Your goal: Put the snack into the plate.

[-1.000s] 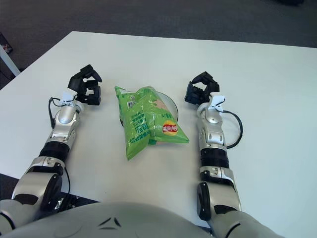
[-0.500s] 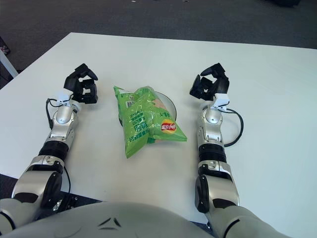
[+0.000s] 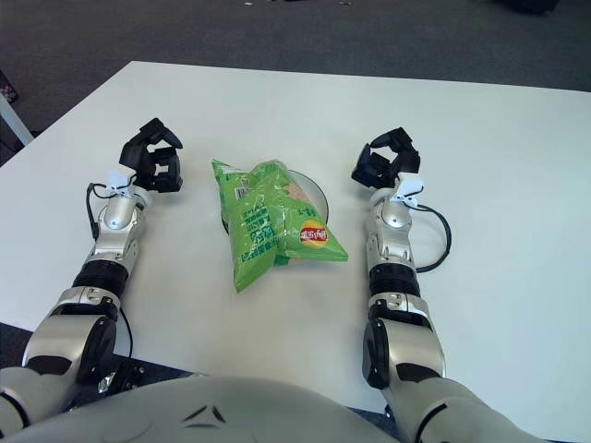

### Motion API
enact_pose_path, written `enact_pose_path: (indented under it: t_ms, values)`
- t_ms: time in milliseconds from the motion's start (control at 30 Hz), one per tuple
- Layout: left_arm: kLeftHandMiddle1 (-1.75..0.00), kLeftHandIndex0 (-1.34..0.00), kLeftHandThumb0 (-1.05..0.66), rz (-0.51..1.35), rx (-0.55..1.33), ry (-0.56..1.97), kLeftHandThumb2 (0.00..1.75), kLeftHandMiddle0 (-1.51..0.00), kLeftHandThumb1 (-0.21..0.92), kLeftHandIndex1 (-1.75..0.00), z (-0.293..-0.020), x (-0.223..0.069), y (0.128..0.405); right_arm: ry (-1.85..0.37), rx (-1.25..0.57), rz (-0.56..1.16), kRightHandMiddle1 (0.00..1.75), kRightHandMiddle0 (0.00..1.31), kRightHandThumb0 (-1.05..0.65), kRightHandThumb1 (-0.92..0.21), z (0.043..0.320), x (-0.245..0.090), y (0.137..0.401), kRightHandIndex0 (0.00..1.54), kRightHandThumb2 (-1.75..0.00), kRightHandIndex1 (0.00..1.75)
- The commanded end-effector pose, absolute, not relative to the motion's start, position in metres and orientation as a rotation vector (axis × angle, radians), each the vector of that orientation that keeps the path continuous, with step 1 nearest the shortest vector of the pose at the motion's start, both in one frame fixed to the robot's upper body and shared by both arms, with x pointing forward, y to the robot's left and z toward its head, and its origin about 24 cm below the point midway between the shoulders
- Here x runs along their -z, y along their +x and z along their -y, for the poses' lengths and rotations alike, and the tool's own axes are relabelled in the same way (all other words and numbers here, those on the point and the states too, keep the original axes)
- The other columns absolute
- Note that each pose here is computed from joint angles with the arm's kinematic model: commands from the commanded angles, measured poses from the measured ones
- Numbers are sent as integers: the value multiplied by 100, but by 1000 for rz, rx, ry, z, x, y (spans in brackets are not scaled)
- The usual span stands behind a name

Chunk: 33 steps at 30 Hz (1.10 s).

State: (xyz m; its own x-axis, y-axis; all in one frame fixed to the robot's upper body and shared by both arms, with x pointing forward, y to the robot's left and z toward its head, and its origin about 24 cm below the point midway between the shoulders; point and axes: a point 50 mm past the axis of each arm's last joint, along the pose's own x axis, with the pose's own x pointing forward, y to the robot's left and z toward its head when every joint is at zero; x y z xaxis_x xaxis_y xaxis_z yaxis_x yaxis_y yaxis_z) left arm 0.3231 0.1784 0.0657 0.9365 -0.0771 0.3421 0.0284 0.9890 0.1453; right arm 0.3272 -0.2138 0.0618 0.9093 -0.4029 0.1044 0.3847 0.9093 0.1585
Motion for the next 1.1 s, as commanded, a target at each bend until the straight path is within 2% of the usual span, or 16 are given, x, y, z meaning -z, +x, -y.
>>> enact_pose_path:
  t_ms: [0, 533, 1067]
  values:
    - [-175, -56, -46, 73, 73, 75, 124, -121, 38, -175, -170, 11, 281, 192, 440, -38, 175, 69, -52, -24, 206, -21, 308, 130, -142, 175]
    - [-175, -57, -46, 3, 117, -37, 126, -122, 36, -175, -167, 11, 287, 153, 430, -54, 175, 64, -50, -29, 208, -24, 308, 130, -136, 175]
    - [-175, -57, -46, -34, 129, -83, 125, -127, 37, -175, -170, 9, 291, -34, 356, -93, 175, 59, -48, -34, 211, -25, 302, 127, -129, 175]
